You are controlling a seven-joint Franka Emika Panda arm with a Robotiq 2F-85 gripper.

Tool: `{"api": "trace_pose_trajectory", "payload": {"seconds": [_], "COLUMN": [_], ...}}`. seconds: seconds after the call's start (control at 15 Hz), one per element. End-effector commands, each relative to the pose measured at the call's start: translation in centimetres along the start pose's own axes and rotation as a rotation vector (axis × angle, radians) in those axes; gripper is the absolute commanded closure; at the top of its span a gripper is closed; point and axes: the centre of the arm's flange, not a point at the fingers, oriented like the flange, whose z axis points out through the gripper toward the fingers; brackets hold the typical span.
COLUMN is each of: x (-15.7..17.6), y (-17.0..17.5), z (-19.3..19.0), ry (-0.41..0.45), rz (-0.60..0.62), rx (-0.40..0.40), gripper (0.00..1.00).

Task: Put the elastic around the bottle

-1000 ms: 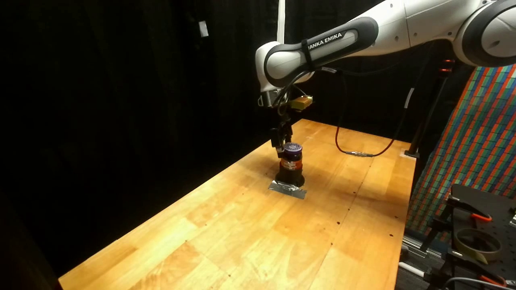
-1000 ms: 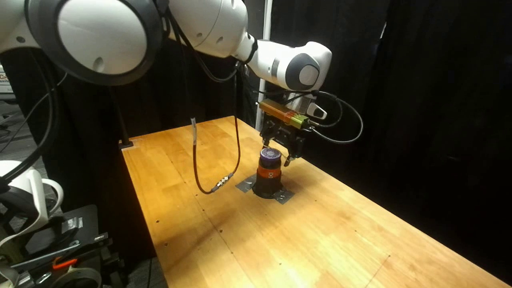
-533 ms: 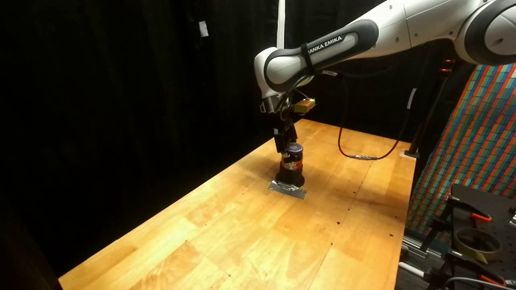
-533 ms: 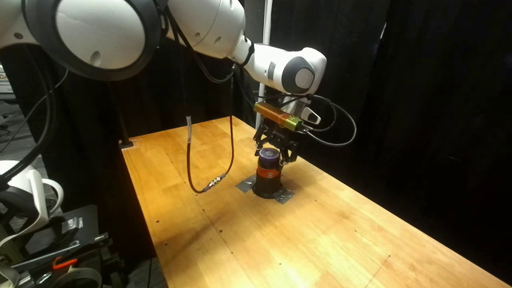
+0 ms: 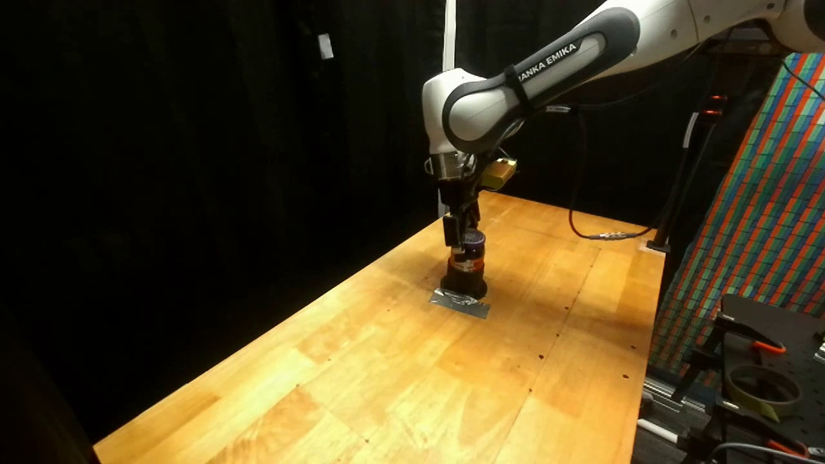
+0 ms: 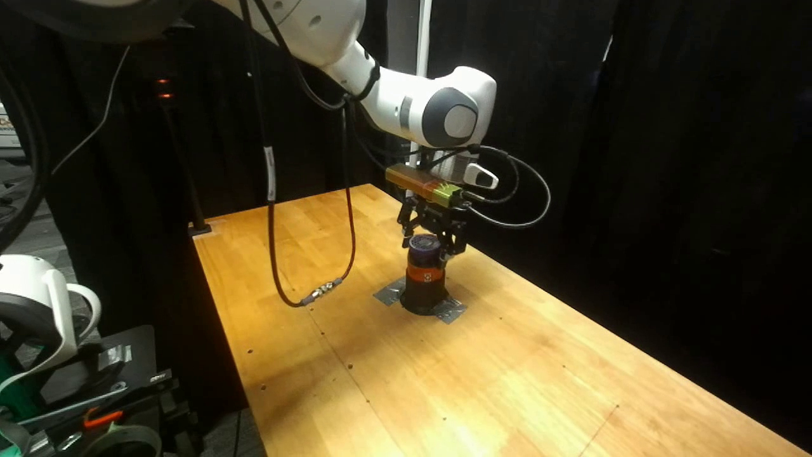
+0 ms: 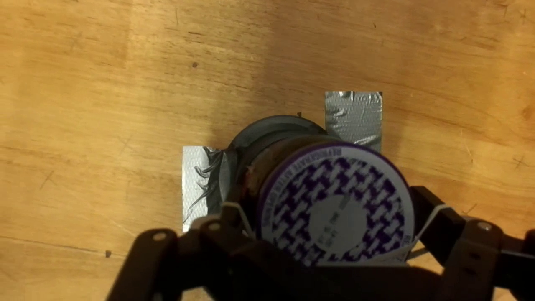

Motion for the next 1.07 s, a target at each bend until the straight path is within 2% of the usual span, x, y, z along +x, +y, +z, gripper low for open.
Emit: {"api": "trace_pose_trajectory", "payload": {"seconds": [0.0, 0.4, 0.73, 1.0], "x": [-7.5, -10.4, -14.4, -17.9], "y": [-2.2, -2.9, -4.1, -5.2], "z": [1.1, 0.9, 0.2, 1.2], "ry": [0.033, 0.124, 0.136, 0.124], "rz": [0.041, 0.090, 0.126, 0.157], "rx": [-0.030, -0.028, -0.033, -0.040], "gripper": [0.00, 0.00, 0.00, 0.00]}}
